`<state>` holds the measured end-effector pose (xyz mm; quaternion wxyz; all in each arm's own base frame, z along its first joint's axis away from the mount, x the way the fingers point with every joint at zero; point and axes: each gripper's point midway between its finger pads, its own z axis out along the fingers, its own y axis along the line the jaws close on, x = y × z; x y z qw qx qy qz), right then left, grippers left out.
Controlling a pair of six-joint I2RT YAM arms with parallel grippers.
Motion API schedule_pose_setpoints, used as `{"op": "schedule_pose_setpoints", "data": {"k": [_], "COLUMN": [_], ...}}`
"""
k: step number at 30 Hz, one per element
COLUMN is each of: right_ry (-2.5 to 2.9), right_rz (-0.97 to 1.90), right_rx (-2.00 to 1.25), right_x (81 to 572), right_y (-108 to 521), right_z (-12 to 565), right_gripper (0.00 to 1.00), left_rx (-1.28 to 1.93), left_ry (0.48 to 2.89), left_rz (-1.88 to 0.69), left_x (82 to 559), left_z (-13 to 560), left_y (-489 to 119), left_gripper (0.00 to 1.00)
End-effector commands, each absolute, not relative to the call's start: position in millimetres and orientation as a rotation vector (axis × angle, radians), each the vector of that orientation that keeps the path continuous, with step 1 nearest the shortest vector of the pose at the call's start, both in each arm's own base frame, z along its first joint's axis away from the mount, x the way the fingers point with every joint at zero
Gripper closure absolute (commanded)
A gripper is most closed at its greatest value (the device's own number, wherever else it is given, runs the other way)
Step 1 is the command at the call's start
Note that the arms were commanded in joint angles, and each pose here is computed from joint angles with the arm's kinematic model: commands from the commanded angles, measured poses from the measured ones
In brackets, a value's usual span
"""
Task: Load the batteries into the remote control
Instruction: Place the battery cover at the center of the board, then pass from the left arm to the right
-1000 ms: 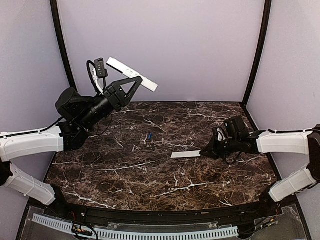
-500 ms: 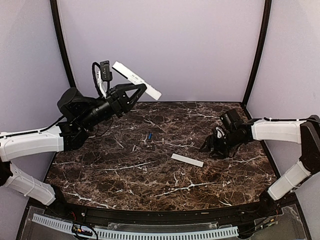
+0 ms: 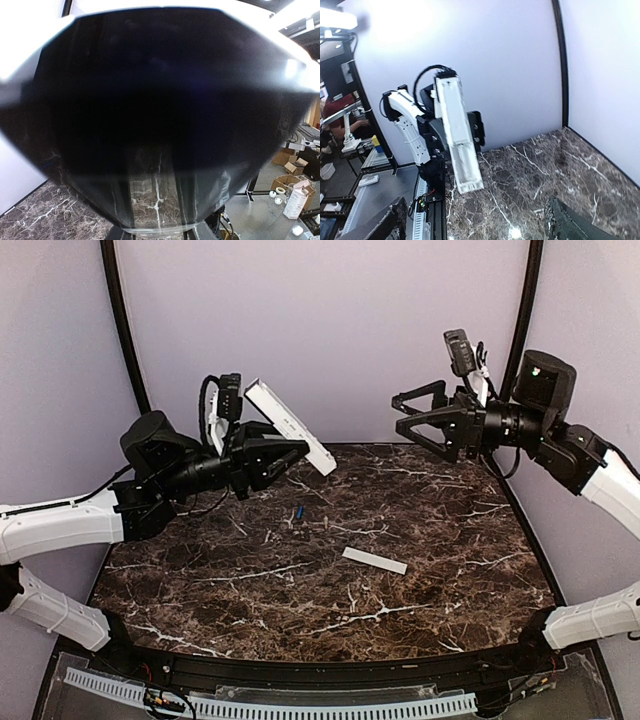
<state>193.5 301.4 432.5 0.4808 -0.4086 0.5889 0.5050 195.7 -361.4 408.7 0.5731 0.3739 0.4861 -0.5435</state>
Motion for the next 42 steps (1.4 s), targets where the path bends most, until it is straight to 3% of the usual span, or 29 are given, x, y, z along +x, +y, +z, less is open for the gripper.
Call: {"op": "schedule_pose_setpoints", "data": {"k": [1, 6, 11, 24, 34, 37, 40, 42], "right_ry": [1.239, 1.231, 1.208, 1.226, 1.324, 1.329, 1.305, 1.295], "right_rz": [1.257, 1.206, 1.186, 1.228, 1.191, 1.181, 1.168, 1.158], "right_rx": [-1.202, -1.290, -1.334, -1.415, -1.432, -1.429, -1.416, -1.404], "right_x": [172.4, 165.4, 160.1, 148.6, 157.0, 158.4, 158.0, 158.2], "right_y": [324.2, 355.2, 378.0, 407.4, 410.9, 410.5, 408.1, 406.2], "right_z": [441.9, 431.3, 429.1, 407.4, 387.1, 388.8, 396.1, 399.4], "right_gripper": [0.12, 0.17, 0.32, 0.56, 0.67, 0.76, 0.99, 1.00], "left_rx": [0.974, 0.989, 0.991, 0.975, 0.975, 0.977, 0.979, 0.976], "left_ry": [1.045, 1.030, 1.034, 1.039, 1.029, 1.027, 1.034, 1.040], "left_rz": [-1.274, -1.279, -1.270, -1.248, -1.254, -1.252, -1.254, -1.257], "left_x": [172.4, 165.5, 164.9, 165.5, 163.5, 163.3, 163.2, 163.4], "left_z": [426.9, 428.8, 428.0, 429.4, 430.2, 430.3, 428.9, 428.0], "left_y": [-359.0, -360.8, -361.4, -358.0, -356.6, -356.6, -357.0, -357.0], "left_gripper": [1.00, 1.00, 1.00, 1.00, 1.00, 1.00, 1.00, 1.00]}}
